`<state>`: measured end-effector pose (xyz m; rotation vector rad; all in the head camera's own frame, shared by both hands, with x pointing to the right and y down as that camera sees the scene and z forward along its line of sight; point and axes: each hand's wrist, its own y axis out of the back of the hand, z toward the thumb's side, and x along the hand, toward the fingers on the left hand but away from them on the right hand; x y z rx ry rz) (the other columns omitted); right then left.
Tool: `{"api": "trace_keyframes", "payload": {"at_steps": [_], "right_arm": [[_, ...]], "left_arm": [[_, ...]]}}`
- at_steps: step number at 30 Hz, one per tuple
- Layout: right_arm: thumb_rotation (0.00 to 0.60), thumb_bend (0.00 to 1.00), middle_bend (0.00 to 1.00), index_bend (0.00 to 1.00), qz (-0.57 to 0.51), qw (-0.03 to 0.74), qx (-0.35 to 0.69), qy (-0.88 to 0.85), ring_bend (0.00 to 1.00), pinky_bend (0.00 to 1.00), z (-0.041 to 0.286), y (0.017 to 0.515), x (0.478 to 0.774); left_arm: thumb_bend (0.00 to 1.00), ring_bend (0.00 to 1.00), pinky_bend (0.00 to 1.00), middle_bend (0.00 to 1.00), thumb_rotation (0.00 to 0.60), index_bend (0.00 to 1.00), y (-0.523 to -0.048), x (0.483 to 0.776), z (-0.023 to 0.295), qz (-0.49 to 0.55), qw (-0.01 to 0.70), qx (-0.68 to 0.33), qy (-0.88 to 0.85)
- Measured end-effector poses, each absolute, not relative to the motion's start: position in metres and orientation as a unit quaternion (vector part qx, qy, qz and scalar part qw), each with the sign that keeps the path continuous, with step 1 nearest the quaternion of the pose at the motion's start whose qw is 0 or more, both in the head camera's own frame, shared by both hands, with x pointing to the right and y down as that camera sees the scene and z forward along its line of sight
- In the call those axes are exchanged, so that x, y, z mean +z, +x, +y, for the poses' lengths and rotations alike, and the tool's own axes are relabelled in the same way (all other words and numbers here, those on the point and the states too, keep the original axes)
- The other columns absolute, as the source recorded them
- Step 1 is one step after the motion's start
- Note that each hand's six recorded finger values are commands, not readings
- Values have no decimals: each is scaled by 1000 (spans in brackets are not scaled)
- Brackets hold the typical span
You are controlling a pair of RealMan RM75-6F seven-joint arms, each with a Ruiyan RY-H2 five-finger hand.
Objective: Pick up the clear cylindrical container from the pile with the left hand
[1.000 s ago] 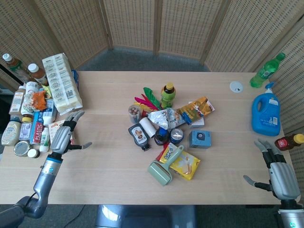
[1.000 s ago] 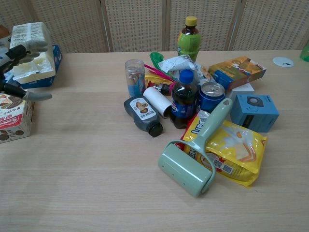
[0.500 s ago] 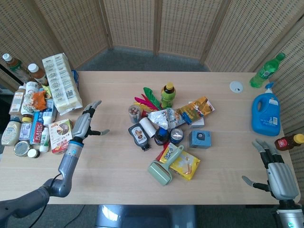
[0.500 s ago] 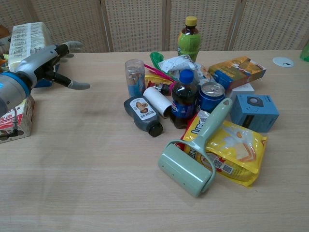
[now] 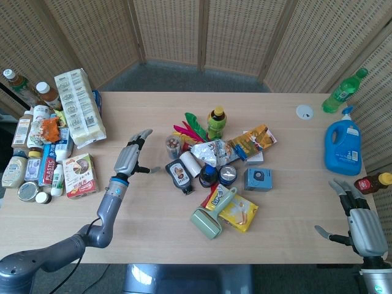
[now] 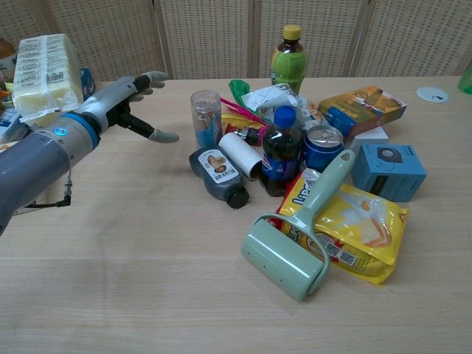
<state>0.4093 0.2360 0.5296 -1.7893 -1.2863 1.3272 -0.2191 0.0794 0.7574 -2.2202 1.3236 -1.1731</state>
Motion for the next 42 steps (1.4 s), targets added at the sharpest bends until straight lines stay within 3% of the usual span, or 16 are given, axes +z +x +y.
{"api": "trace_keyframes", "payload": {"at_steps": [13,16,18,21,25,42], "right_arm": [[600,0,0,0,-479,267,507,-665,0,0,231,417,540],[600,0,0,0,-477,265,509,-666,0,0,231,416,542],[600,0,0,0,-477,262,508,-668,0,0,231,416,543],[600,0,0,0,-477,257,508,-670,0,0,231,416,544],[600,0,0,0,-480,256,506,-670,0,0,231,417,543],[600,0,0,0,-482,263,490,-676,0,0,232,412,533]], "left_arm": [[0,0,0,0,600,9,-181,779,68,455,139,-415,-776],[0,22,67,45,600,169,-173,781,65,458,138,-412,-775],[0,126,216,180,600,336,-169,783,64,459,144,-415,-772],[3,364,406,424,600,588,-164,788,64,461,149,-423,-765],[51,544,531,618,600,781,-157,790,64,470,157,-432,-754],[75,566,514,646,600,809,-184,731,28,543,216,-359,-728]]}}
